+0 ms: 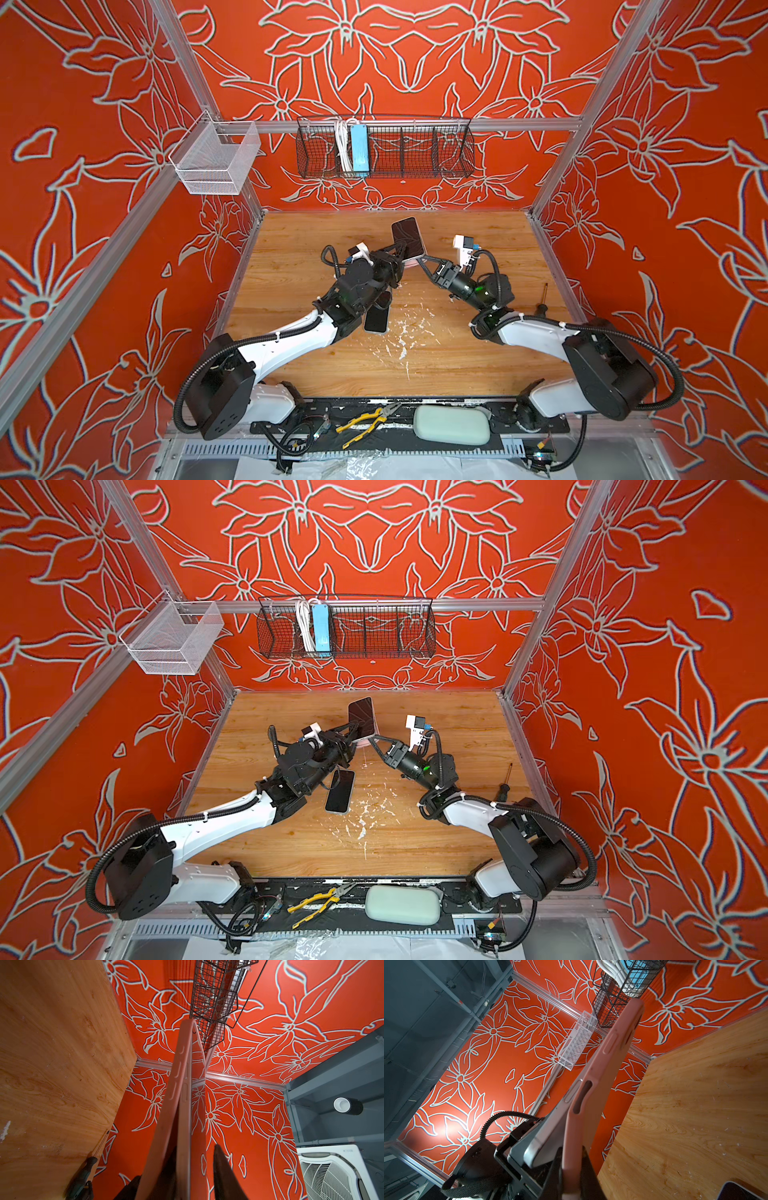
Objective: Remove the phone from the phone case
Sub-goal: 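Pull the phone with the left gripper away from the case in the right gripper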
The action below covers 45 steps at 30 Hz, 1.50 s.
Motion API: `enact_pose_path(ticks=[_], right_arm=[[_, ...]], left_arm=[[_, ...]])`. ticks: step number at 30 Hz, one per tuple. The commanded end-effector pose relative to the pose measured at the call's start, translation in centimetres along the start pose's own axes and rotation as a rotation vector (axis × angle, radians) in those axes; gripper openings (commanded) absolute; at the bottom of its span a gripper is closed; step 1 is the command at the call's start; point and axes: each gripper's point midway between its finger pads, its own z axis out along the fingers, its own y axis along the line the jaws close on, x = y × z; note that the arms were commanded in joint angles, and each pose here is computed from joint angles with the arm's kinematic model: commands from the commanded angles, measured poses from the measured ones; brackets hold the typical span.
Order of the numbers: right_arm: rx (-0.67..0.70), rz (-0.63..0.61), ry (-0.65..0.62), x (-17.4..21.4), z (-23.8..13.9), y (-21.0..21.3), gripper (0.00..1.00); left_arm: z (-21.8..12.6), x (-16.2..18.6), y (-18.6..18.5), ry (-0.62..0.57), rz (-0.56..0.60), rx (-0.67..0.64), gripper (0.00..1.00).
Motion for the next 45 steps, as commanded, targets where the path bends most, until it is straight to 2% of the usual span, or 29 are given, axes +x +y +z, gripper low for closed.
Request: enact_pose_path(ticks=[1,9,13,24,29,35,45], right_arm=[[-0.130,-0.052,0.008,0.1,-0.2,3.7,0.09],[-0.098,-0.024,-0.006,0.0,-0.1,2.6,0.09],[-0.056,-0.015,-0.010,0.0,0.0,1.7,0.09],[0.081,-0.041,-0.027,0.0,-0.4,-0.5,0.09],[0.168,-0.078,-0.034,-0.3,-1.0,-1.2,0.09],[0.241,-0.117,-0.033,-0.6,-1.6,-1.5,0.09],[0.284,-0.121,-0.054,-0.7,-2.0,-2.5,0.09]], left_arm=[[0.4,0.1,-1.9,0.013,0.013,0.058,0.21],[0.2,0.4,-3.1,0.030,0.028,0.100,0.05],[0.2,0.7,-3.8,0.048,0.031,0.130,0.00],[1.5,3.8,-5.0,0.214,-0.020,0.189,0.00],[1.5,5.6,-5.9,0.288,-0.001,0.203,0.00],[1.6,6.9,-6.3,0.337,-0.011,0.219,0.00],[1.6,7.9,-6.1,0.382,-0.028,0.230,0.00]])
